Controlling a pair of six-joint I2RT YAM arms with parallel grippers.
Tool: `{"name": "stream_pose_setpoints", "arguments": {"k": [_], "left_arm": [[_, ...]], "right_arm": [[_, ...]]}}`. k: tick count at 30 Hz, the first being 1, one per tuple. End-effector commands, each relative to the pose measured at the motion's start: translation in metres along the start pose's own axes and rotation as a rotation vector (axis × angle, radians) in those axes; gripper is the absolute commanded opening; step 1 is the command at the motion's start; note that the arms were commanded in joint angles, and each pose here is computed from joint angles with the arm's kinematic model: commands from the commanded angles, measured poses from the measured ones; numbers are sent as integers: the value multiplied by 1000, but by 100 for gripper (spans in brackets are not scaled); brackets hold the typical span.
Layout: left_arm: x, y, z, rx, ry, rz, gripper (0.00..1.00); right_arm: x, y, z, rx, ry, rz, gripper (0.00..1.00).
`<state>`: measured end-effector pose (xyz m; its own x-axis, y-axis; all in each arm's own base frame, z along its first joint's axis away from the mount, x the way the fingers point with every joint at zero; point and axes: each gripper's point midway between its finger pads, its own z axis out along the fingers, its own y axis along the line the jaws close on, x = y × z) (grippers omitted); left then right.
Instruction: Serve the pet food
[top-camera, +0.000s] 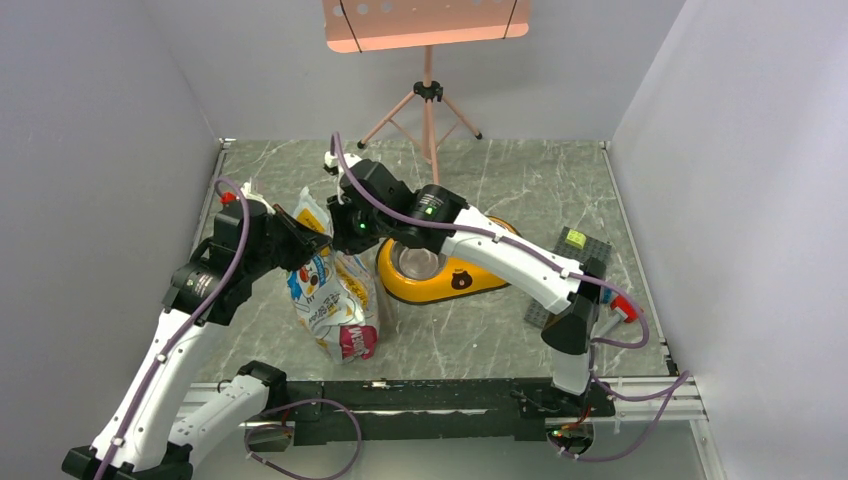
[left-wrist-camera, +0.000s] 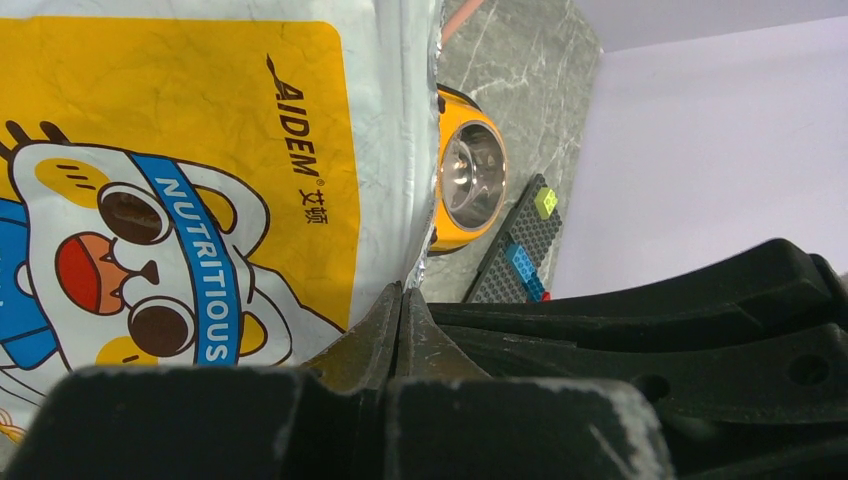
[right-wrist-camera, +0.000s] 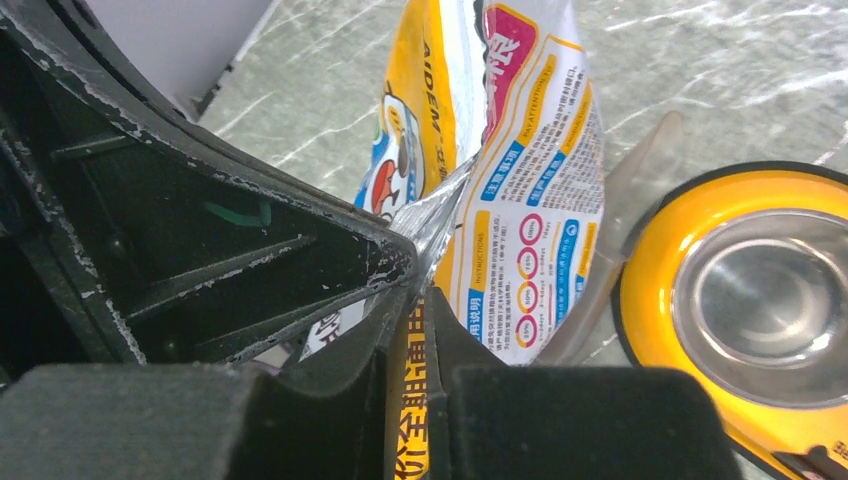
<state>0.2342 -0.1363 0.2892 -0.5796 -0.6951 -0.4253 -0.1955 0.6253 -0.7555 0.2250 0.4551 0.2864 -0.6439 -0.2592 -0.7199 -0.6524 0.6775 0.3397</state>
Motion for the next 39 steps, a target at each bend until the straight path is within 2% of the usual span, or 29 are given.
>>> {"name": "stream_pose_setpoints", "arguments": {"k": [1, 6, 15, 24, 28, 33, 39], "left_arm": [[-9, -20, -11, 70, -26, -28, 0], [-5, -15, -9, 65, -13, -43, 0], [-8, -23, -11, 94, -13, -23, 0], [-10, -27, -14, 98, -14, -20, 0], [-11, -25, -15, 90, -19, -26, 0], [-6, -8, -17, 20, -15, -30, 0], [2, 10, -15, -46, 6, -34, 0]], "right_arm": [[-4, 6, -2, -133, -4, 41, 16], [-11, 22, -8, -258, -7, 53, 20], [-2, 23, -2, -276, 62, 56, 21], [40, -1, 12, -46, 246, -4, 20], [45, -24, 10, 117, 242, -6, 9], [44, -33, 15, 171, 226, -18, 0], [52, -38, 24, 228, 232, -83, 0]]}}
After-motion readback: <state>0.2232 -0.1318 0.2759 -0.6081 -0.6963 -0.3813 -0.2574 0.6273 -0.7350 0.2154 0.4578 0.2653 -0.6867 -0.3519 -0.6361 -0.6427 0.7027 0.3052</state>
